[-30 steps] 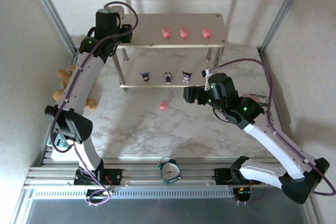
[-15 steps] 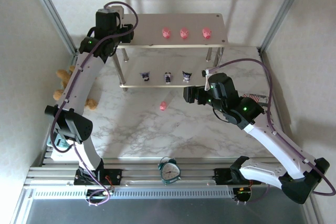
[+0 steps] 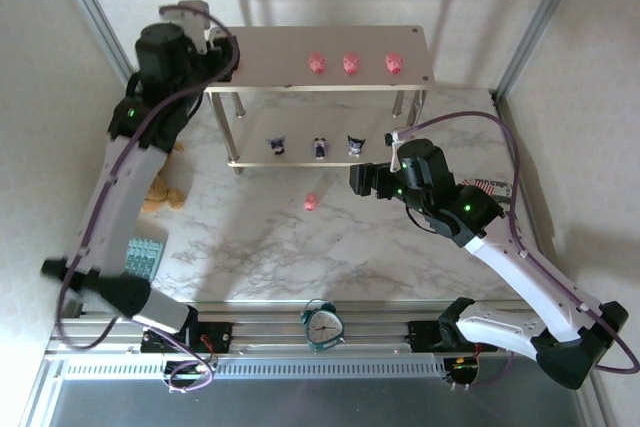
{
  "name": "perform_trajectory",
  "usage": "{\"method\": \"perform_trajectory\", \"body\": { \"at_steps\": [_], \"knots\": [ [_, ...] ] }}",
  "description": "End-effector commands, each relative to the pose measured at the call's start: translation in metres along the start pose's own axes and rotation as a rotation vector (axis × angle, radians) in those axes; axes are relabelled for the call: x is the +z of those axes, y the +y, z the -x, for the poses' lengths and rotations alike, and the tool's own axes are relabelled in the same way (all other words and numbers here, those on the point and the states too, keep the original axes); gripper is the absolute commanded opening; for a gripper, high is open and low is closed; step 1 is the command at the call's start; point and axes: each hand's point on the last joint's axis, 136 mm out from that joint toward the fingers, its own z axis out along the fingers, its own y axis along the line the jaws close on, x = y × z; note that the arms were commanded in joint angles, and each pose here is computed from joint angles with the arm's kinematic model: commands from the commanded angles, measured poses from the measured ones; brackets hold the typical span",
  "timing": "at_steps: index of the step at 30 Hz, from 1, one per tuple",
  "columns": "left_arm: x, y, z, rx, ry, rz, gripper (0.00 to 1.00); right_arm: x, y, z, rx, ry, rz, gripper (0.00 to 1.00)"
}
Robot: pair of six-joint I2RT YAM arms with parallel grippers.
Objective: Place and organize the plastic toys onto the shelf
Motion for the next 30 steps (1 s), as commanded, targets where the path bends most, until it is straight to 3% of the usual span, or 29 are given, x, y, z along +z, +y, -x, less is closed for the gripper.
{"method": "perform_trajectory", "body": {
  "at_steps": [1,7,10,14,19,30],
  "knots": [
    [-0.036,-0.037,-0.030,0.001,0.012,-0.081,0.54,-0.014,-0.014,0.008,-0.002,-0.046,-0.055,0.94],
    [-0.072,-0.075,-0.164,-0.039,0.213,-0.138,0.51,-0.021,-0.032,-0.002,0.014,-0.013,-0.117,0.94],
    [-0.072,-0.086,-0.246,-0.044,0.355,-0.130,0.52,-0.024,-0.036,-0.008,0.032,-0.007,-0.127,0.94],
    [-0.061,-0.104,-0.325,-0.046,0.486,-0.171,0.54,-0.028,-0.040,-0.013,0.056,-0.016,-0.128,0.94],
    [-0.035,-0.118,-0.374,0.012,0.542,-0.176,0.56,-0.035,-0.041,-0.014,0.063,-0.020,-0.122,0.94],
    [0.029,-0.102,-0.446,0.007,0.702,-0.090,0.55,-0.033,-0.039,-0.012,0.048,-0.036,-0.112,0.94]
  ]
}}
